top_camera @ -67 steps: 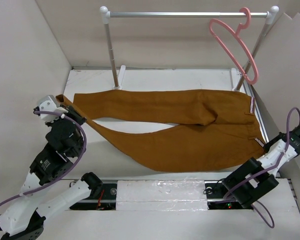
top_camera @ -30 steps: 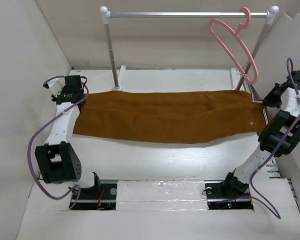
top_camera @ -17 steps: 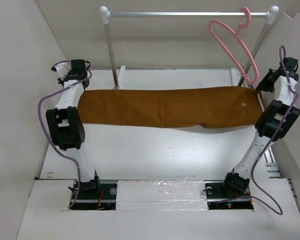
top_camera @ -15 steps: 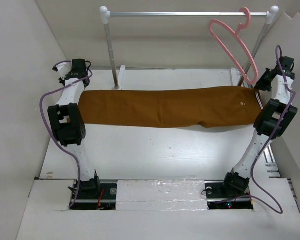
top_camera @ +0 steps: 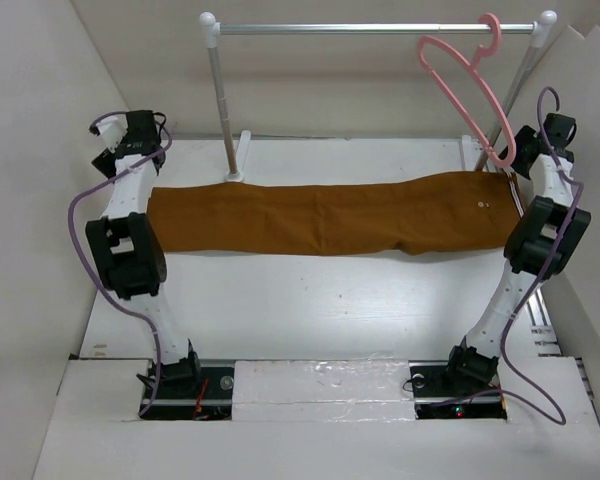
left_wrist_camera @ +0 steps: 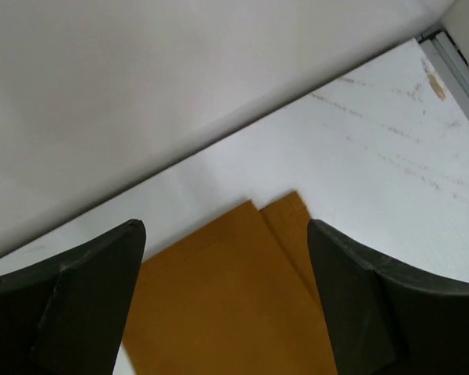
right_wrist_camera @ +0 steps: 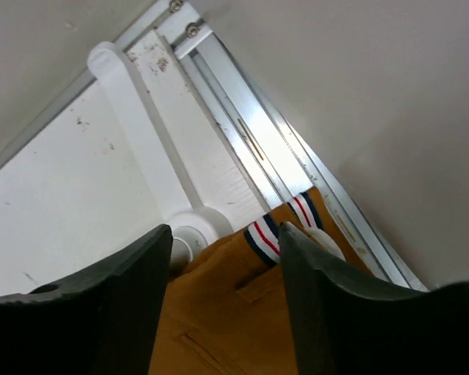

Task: Place the trousers on the hanger
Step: Fold the trousers at the center of the board.

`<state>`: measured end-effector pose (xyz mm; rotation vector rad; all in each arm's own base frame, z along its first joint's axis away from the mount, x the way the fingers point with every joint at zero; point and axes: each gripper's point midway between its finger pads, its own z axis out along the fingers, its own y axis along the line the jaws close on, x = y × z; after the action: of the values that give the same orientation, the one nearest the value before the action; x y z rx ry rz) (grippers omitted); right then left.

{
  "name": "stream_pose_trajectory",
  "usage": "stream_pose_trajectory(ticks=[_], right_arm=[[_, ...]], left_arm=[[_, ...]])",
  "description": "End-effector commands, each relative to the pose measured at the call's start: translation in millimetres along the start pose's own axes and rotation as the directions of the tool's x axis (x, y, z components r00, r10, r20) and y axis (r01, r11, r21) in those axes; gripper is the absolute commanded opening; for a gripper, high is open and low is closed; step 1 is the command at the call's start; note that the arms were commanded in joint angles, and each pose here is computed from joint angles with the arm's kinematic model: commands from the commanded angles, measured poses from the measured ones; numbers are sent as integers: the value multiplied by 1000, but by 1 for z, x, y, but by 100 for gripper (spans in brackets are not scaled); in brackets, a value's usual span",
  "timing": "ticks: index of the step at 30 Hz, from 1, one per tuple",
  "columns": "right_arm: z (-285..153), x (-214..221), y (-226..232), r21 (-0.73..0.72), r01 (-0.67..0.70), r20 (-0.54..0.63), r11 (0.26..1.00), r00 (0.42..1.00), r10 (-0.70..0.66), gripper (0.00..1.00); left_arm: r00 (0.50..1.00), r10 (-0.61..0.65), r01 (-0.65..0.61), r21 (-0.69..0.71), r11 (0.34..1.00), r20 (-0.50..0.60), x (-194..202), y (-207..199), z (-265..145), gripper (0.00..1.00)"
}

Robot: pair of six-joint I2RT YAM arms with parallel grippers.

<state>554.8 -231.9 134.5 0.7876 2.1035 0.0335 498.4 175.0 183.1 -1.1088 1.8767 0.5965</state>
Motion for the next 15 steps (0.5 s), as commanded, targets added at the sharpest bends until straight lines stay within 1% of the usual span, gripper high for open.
stream_pose_trajectory(ticks=[1,2,3,4,5,6,7,8,9,10,11,12,13,14,15], right_arm=[[-42,-63,33,-92,62,162,994,986,-46,64],[-44,-51,32,-100,72,137,992,989,-58,66],[-49,-48,33,-110,77,137,991,989,-61,68],[-73,-59,36,-124,85,177,989,982,-62,69],[-74,-40,34,-145,86,152,986,986,-64,69],[-81,-35,34,-150,87,158,985,985,-63,70],[-108,-44,41,-167,97,204,981,977,-62,69],[-115,-40,42,-177,93,212,980,976,-54,68],[-112,-12,34,-174,81,161,981,986,-52,62],[-119,-1,38,-189,81,149,979,987,-53,53],[-137,-2,42,-205,77,173,976,984,-41,35],[-134,32,36,-200,58,112,978,993,-36,0],[-139,42,38,-205,58,108,977,993,-37,0],[-158,36,42,-222,61,161,973,987,-25,0],[-164,46,47,-241,68,165,968,986,-29,0]], left_arm=[[996,-89,87,98,991,9,-25,27,-56,81],[998,-37,41,78,996,-60,21,46,-52,81],[996,-56,66,129,989,-75,31,48,-59,80],[991,-117,126,174,977,-62,21,60,-79,78],[989,-81,99,148,984,-126,62,83,-72,77],[981,-107,137,189,972,-161,73,82,-80,76],[977,-137,173,229,958,-163,70,88,-92,75],[972,-106,157,243,957,-209,97,94,-91,75],[968,-103,163,262,951,-229,104,93,-94,75],[965,-96,159,258,953,-243,111,95,-94,76],[961,-94,158,237,958,-260,117,99,-89,77],[954,-80,150,230,961,-291,126,98,-88,77],[942,-95,163,191,968,-323,133,103,-77,77],[935,-103,171,179,969,-340,136,103,-73,78],[924,-107,187,188,964,-368,141,99,-70,78]])
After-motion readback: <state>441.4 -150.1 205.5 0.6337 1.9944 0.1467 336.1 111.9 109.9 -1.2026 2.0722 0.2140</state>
